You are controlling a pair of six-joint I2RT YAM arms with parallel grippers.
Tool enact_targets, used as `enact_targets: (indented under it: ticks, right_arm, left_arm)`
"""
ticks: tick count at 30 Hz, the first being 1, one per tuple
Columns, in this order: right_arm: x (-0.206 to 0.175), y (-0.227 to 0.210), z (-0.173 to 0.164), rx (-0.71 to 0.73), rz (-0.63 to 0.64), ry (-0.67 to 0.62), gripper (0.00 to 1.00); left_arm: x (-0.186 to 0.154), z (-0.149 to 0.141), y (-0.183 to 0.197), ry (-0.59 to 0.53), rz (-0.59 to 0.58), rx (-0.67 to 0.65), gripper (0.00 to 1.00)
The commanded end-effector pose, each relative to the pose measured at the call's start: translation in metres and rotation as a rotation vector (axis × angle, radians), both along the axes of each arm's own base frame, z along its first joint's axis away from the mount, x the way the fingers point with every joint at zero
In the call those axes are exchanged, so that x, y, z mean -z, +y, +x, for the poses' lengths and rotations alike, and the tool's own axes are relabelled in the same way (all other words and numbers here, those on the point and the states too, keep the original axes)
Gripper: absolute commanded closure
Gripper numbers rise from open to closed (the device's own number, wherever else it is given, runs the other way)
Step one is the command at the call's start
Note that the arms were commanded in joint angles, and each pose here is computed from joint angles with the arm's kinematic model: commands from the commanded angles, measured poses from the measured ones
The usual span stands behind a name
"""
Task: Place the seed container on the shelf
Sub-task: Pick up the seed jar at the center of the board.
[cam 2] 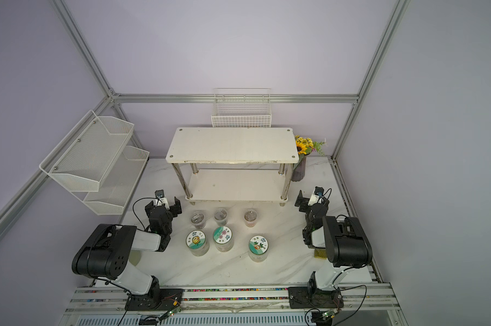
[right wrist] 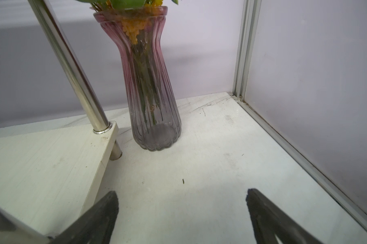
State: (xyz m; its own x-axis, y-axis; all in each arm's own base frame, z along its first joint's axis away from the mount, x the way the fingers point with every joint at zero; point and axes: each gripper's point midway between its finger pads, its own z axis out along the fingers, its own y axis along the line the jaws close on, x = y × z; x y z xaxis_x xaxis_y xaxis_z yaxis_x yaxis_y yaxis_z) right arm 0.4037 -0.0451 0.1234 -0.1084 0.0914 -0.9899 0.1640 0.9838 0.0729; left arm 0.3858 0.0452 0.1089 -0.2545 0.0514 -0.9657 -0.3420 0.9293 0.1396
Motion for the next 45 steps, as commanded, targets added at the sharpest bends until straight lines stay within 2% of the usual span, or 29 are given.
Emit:
enact_targets:
  ticks: [1, 9, 12, 15, 18, 21, 30, 34, 38, 45]
  right_arm:
    - [-0.009, -0.001, 0.000, -0.002, -0.003, -0.020, 0.03]
    - [-0.013, -0.002, 0.000, 0.011, -0.004, -0.031, 0.03]
    - [-0.035, -0.005, 0.004, 0.049, -0.015, 0.006, 0.03]
    - [-0.071, -0.005, 0.004, 0.094, 0.031, -0.014, 0.03]
    - [-0.101, 0.000, -0.006, 0.129, 0.135, -0.023, 0.03]
    - [-0.116, 0.024, -0.018, 0.112, 0.187, 0.016, 0.03]
    - [-0.109, 0.118, -0.056, -0.032, 0.310, 0.242, 0.03]
    - [-0.099, 0.150, -0.075, -0.094, 0.331, 0.348, 0.03]
    - [-0.093, 0.162, -0.093, -0.114, 0.334, 0.399, 0.03]
    - [-0.086, 0.185, -0.121, -0.190, 0.407, 0.497, 0.03]
  left_arm:
    - [-0.010, 0.005, 0.001, -0.035, -0.015, 0.002, 0.00]
    - [-0.015, 0.005, 0.000, -0.049, -0.010, 0.022, 0.00]
    - [-0.037, 0.002, 0.002, -0.041, -0.009, 0.000, 0.00]
    - [-0.082, -0.004, -0.001, -0.069, -0.009, 0.017, 0.00]
    - [-0.122, -0.018, 0.006, -0.129, -0.090, -0.058, 0.02]
    - [-0.136, -0.031, 0.005, -0.089, -0.196, -0.091, 0.06]
    - [-0.117, -0.087, -0.022, 0.134, -0.339, -0.145, 0.16]
    - [-0.103, -0.109, -0.031, 0.221, -0.387, -0.140, 0.16]
    - [-0.089, -0.126, -0.039, 0.288, -0.422, -0.130, 0.16]
    - [-0.072, -0.146, -0.065, 0.393, -0.458, -0.079, 0.16]
